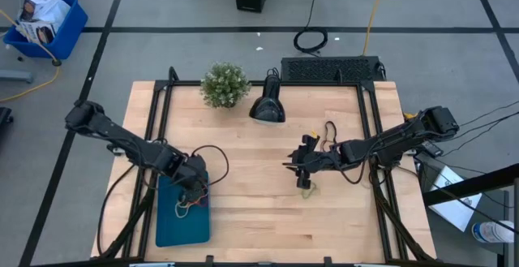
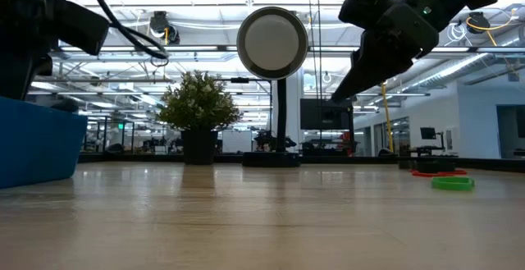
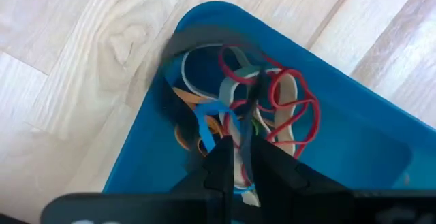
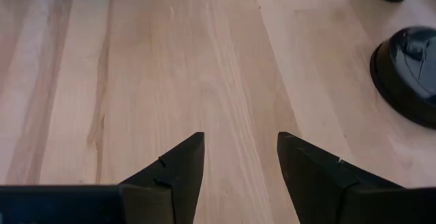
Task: Pick and place rubber bands into bin
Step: Put the bottom black rubber band into the blue bin, then put the green rubber band into the blue bin
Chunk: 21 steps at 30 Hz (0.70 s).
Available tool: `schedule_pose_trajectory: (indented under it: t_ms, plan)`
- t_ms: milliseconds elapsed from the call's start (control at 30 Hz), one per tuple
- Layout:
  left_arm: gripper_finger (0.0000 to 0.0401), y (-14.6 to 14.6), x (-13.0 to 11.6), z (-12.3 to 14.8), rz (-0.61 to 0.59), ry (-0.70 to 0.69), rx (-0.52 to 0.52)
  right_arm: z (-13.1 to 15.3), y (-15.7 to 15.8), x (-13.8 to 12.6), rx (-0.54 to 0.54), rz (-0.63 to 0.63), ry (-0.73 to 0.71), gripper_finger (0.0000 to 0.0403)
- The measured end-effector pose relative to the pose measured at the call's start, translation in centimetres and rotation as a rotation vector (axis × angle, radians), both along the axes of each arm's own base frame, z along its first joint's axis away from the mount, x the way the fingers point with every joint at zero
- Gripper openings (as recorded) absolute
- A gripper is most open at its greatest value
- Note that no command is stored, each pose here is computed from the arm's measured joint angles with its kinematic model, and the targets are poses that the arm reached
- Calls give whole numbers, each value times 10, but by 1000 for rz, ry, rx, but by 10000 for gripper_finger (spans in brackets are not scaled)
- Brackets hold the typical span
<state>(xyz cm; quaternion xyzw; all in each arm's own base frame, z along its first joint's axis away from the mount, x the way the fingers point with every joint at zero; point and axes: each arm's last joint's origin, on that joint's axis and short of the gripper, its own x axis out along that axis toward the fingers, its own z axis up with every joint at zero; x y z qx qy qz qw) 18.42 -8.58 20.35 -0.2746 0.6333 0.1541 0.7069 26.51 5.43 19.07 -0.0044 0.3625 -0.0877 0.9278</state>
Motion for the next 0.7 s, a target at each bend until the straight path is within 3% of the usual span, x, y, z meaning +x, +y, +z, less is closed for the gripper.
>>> schedule_pose_trajectory:
  t_ms: [133, 400, 700]
  plan:
    - [57, 0, 0, 0, -2, 3, -9, -1, 0, -1, -1, -3, 18, 183]
    - [46, -5, -4, 3, -54, 72, -189, -4, -1, -4, -10, -2, 58, 183]
    - [24, 0, -11, 27, -70, -130, -220, -14, -2, -18, 20, 57, 249, 183]
